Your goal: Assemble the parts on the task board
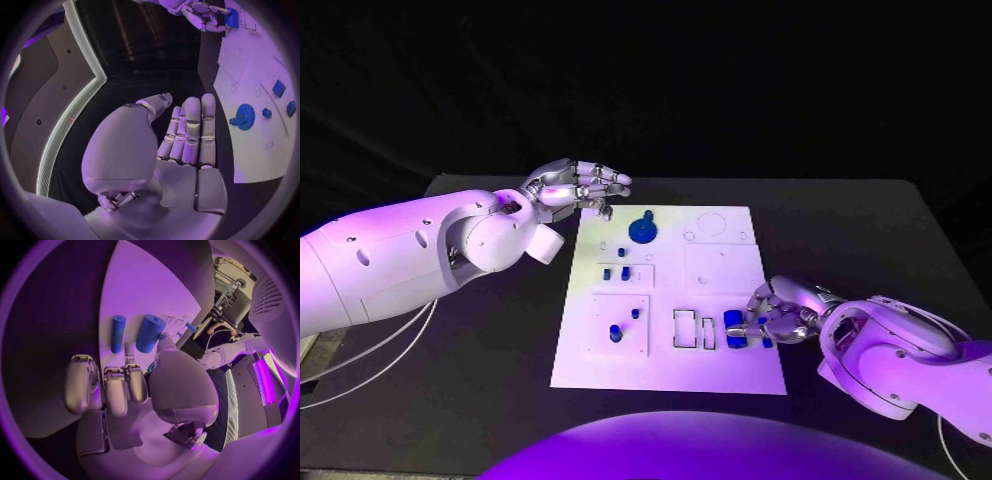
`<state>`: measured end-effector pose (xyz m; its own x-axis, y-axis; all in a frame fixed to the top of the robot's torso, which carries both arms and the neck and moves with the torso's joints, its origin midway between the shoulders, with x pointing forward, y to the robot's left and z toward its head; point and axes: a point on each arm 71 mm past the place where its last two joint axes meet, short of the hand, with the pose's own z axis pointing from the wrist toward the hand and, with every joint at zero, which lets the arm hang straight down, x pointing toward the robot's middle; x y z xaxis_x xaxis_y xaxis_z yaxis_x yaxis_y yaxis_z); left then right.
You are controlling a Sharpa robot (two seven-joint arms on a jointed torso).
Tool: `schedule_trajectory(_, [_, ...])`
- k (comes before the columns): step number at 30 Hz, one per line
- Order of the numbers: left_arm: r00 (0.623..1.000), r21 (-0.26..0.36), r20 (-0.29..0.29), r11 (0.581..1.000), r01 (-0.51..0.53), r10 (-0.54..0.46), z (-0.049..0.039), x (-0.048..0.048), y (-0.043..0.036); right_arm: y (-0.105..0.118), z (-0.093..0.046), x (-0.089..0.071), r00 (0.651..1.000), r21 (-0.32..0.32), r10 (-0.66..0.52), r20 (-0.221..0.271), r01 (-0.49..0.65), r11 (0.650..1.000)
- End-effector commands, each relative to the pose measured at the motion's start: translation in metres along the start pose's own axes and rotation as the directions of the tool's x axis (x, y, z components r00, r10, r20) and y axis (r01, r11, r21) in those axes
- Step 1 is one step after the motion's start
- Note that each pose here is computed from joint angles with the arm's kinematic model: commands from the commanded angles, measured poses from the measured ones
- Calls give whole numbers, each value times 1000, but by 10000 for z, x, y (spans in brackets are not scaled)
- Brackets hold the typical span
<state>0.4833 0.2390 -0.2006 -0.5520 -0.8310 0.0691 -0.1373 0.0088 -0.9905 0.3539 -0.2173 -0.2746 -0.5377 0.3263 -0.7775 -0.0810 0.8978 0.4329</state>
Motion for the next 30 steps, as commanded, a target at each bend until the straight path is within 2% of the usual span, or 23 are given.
schedule_trajectory(1, [1000, 6, -19, 1000, 8, -8, 5, 25, -8, -12, 16, 31, 998, 35, -57, -15, 57, 998])
schedule_trajectory(17, [1000, 2, -23, 1000, 9, -9, 5, 29, -6, 30, 104, 167, 992, 34, -112, -52, 114, 993])
schedule_trajectory(24, [1000, 1, -22, 1000, 9, -9, 4, 29, -5, 43, 95, 152, 994, 31, -106, -17, 106, 994])
schedule_trajectory(30, [1000, 1, -21, 1000, 8, -8, 3, 26, -5, 95, 40, 108, 999, 20, -42, 24, 41, 999])
